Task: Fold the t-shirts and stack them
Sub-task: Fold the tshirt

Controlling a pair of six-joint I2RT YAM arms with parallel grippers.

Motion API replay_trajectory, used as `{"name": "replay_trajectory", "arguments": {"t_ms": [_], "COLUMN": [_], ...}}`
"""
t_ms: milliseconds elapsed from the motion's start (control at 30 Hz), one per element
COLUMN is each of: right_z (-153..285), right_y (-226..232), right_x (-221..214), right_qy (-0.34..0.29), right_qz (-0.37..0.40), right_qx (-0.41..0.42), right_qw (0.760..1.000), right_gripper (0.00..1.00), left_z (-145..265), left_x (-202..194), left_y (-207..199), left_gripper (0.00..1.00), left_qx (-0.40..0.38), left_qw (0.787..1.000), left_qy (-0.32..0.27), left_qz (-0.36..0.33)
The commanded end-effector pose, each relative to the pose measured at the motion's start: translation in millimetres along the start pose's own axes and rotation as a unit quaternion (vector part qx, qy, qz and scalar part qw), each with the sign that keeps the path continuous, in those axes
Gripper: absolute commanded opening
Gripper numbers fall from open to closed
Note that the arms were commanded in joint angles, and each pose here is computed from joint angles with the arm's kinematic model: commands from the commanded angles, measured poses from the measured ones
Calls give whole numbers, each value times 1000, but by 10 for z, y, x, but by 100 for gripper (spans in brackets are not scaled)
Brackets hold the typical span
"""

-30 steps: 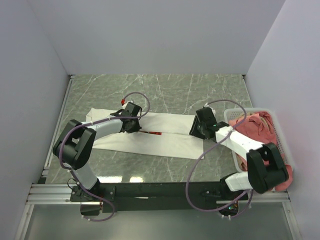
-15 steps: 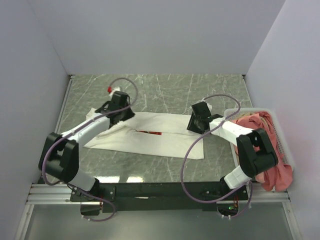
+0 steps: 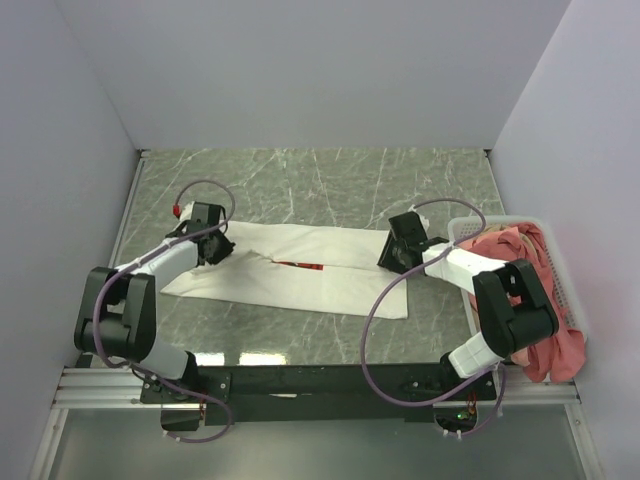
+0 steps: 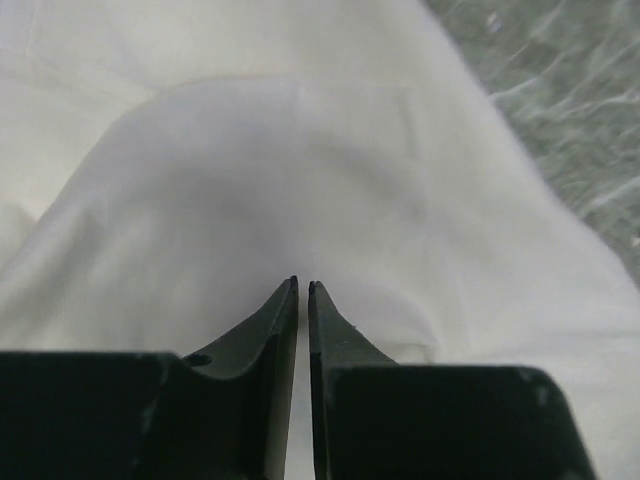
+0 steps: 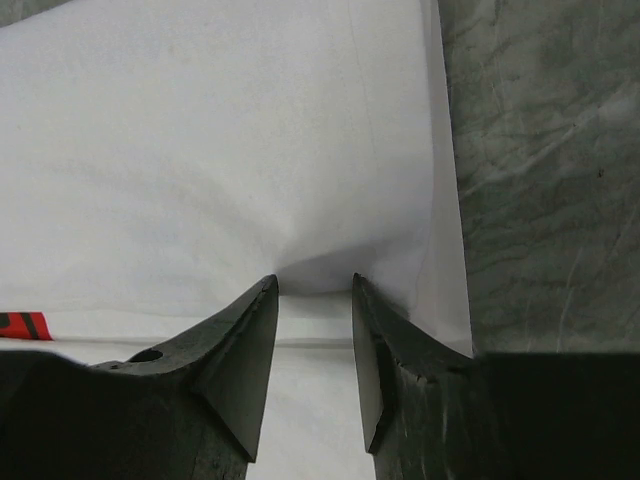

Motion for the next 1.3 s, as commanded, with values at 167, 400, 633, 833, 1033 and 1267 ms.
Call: {"name": "replay_trajectory", "arguments": {"t_ms": [167,400,633,833,1033,1267], "right_z": [75,124,198,209,193,182], "right_y": [24,105,234,349,433,476], "right_x": [-28,68,193,242,250,230], "right_qy": [-4,-16,-28,-30,-28,-27], "right_qz": [-7,-7,7,16,19,19], "right_qx": [23,43,63,81,98,112], "right_qw": [1000,999,998,996,995,993], "right_gripper": [43,43,43,43,43,43], "left_z": [-150,-22,287,448,241,25], "left_x": [-311,-424,64,473,653,565], "left_y": [52,-92,97,349,491,344], "left_gripper": [11,19,42,56,57,56], "left_qx": [-56,-139,-41,63,124,98], "left_qw": [997,987,997,987,984,994], "left_qy": [55,84,-41,-129,-113,-43], "left_qz": [12,-13,44,76,68,26]}}
Point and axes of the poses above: each gripper's point midway between its finger pads, its own z axis back along the fingers, its own y axis along the line the jaws close on, x = y × z, the point moved 3 cm from there along z, back along the fingers, and after that the axes turned 12 degrees about z, right-handed, at the moved point
